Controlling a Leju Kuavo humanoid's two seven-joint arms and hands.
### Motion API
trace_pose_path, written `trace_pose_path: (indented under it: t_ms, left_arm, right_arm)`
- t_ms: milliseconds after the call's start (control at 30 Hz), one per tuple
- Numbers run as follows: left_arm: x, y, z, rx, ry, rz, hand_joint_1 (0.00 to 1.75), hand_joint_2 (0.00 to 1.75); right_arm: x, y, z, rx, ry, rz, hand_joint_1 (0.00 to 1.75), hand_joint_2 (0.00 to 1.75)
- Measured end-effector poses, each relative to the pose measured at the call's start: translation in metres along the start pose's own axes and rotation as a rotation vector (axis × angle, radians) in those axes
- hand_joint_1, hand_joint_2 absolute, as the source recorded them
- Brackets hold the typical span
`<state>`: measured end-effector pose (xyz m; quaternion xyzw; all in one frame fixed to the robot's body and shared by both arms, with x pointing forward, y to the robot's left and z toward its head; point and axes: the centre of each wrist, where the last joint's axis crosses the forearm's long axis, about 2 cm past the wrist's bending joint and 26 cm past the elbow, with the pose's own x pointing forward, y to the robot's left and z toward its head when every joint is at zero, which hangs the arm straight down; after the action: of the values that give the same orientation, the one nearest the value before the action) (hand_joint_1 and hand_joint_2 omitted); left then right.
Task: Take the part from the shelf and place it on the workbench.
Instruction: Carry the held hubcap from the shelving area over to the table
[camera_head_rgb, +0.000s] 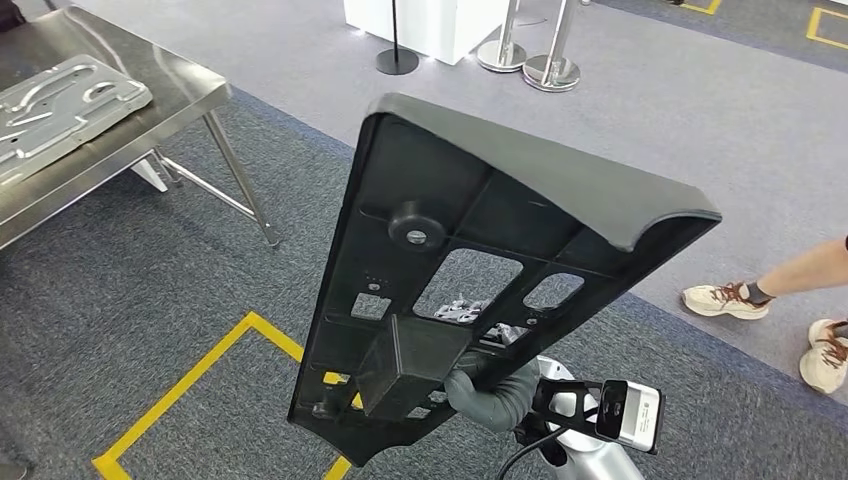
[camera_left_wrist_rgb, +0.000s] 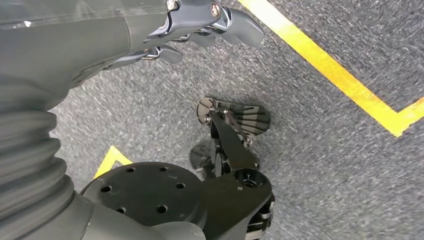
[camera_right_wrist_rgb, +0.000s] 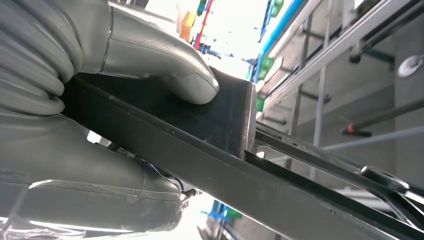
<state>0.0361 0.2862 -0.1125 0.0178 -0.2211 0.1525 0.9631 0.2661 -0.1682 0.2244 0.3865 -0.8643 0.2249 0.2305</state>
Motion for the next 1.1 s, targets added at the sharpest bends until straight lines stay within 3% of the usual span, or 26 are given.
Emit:
trace_pose_path:
  t_ms: [333,800,1100]
  left_arm:
    - [0.001,-0.002,-0.001,-0.009,0.018,-0.014,0.00,1.75]
    - [-0.003,-0.005,0.001,0.008,0.032,-0.001,0.00,1.75]
    - [-0.005,-0.010,0.002,0.002,0.028,0.005,0.00,1.75]
  right_arm:
    - [0.001,-0.006,-0.018,-0.007,-0.033,-0.021,1.75,1.75]
    - [-0.005,0.001,-0.005,-0.014,-0.041,-0.044,1.75,1.75]
    - [-0.005,0.019,0.028,-0.035,0.012,-0.067,1.75,1.75]
